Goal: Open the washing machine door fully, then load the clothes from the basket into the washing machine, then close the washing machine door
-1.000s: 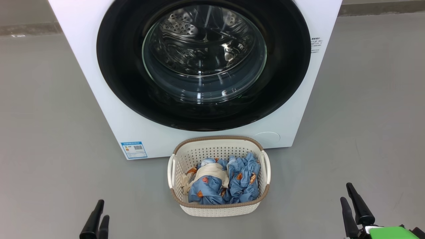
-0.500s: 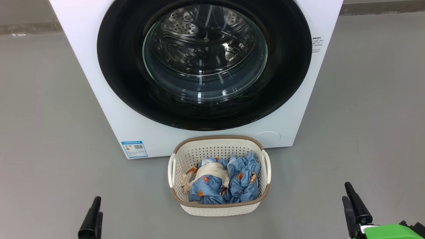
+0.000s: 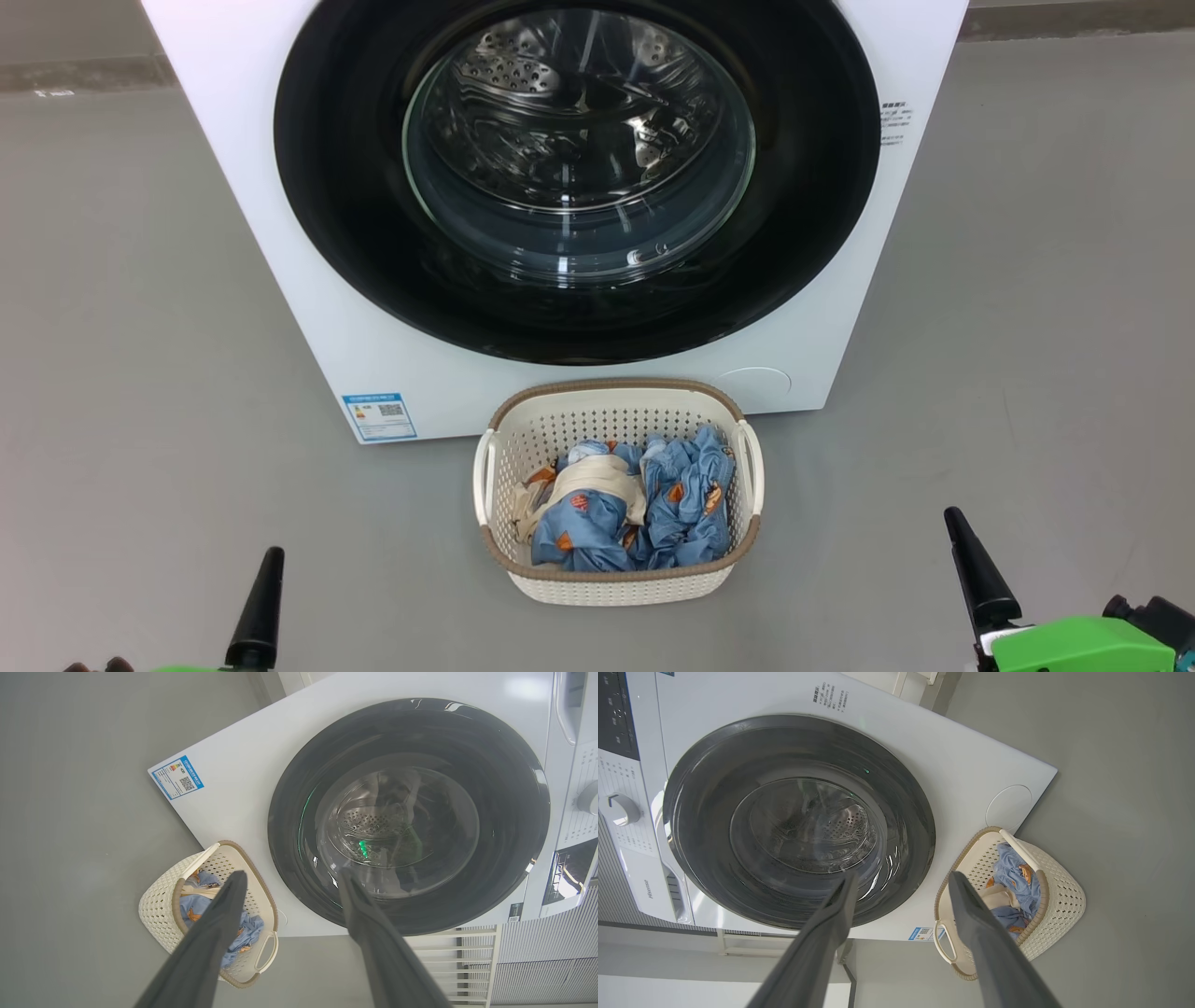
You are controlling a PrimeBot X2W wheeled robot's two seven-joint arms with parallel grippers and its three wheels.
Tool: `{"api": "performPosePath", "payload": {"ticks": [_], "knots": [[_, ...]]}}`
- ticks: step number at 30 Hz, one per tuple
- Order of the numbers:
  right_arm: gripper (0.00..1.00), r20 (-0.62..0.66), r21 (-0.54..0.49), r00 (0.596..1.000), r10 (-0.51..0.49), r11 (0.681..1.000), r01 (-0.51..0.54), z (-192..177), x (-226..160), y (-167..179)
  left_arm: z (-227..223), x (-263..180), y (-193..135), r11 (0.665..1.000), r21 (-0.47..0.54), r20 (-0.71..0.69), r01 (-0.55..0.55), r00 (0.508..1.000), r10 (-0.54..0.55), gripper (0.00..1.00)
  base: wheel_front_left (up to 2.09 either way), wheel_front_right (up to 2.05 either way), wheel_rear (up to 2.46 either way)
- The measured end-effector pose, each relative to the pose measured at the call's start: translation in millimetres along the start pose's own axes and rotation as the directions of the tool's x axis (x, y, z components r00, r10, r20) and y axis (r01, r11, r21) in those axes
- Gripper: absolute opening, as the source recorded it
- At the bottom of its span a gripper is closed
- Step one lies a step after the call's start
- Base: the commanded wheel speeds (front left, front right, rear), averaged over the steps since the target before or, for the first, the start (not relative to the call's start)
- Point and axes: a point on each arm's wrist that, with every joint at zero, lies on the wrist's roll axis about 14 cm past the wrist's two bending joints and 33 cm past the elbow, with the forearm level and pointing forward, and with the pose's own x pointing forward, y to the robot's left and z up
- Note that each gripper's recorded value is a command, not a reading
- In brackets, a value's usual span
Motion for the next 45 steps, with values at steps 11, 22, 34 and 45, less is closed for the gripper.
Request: {"api": "performPosePath", "payload": {"ticks": [11,22,34,45], "knots": [[1.0,-0.004,-0.135,1.0,0.01,0.991,-0.011,-0.7,3.0,2.7,0.0,0.9,-4.2,0.989,0.145,0.005,0.014,1.0,-0.015,1.0,0.0,0.0,0.0],[1.0,-0.009,-0.308,1.0,0.014,0.951,-0.016,0.7,4.2,2.2,2.8,1.5,-9.9,0.958,0.286,0.014,0.033,0.999,-0.039,1.0,0.0,0.0,0.0],[1.0,-0.01,-0.484,0.999,0.032,0.874,-0.033,2.6,6.4,4.8,5.3,0.8,-12.8,0.897,0.44,0.021,0.044,0.998,-0.059,1.0,0.0,0.0,0.0],[1.0,-0.023,-0.597,0.998,0.066,0.799,-0.066,0.6,7.8,12.8,4.4,-0.2,-18.2,0.833,0.549,0.018,0.064,0.996,-0.089,1.0,0.0,0.0,0.0]]}}
